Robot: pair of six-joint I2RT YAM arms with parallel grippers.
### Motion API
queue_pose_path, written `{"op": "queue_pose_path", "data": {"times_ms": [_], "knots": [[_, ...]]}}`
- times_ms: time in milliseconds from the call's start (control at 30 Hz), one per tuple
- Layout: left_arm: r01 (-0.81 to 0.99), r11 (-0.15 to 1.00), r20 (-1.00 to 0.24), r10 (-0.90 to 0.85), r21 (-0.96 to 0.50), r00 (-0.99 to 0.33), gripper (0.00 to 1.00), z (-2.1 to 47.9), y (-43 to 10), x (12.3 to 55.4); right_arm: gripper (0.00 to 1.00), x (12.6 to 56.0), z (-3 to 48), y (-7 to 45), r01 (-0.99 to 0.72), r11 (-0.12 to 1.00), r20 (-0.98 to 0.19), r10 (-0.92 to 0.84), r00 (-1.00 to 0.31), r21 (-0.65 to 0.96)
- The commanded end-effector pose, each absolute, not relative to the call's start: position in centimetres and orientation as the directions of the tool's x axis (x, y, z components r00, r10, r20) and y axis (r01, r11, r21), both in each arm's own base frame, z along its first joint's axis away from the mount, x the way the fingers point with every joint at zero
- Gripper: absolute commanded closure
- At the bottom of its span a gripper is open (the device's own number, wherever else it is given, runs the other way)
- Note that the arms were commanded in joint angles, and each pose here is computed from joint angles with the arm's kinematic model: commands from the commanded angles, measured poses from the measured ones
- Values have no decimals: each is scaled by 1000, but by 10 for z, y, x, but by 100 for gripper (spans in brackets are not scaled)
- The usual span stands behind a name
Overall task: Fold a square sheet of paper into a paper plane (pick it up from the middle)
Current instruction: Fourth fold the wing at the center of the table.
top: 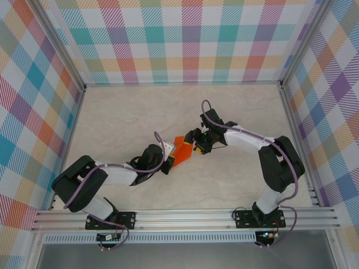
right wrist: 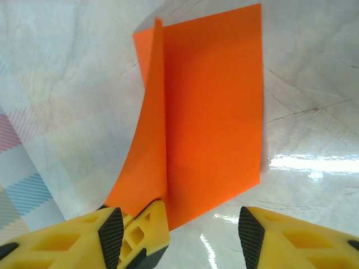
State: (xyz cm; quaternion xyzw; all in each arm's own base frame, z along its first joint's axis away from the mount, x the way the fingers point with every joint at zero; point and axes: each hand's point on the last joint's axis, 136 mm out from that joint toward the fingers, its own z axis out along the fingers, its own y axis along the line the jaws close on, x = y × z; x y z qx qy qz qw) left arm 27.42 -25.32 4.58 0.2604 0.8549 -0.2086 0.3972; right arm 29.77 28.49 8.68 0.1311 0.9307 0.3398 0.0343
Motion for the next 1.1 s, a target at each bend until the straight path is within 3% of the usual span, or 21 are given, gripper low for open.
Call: {"op": "queue_pose_path", "data": {"times_ms": [0, 400, 667, 1067], "knots": [[593, 758, -767, 202, -271, -609, 91, 49, -265, 266, 44, 298, 94, 288, 12, 735, -140, 145, -980, 678], [524, 736, -688, 111, -428, -717, 92, 43, -273, 254, 54, 282, 78, 308, -129, 617, -167, 4, -986, 777], [482, 755, -658, 89, -445, -748, 90, 38, -274, 257, 63, 282, 55, 307, -83, 653, -109, 0, -994, 753], [405, 759, -598, 25, -510, -801, 74, 52, -278, 260, 57, 288, 45, 311, -27, 659, -65, 33, -997, 752]]}}
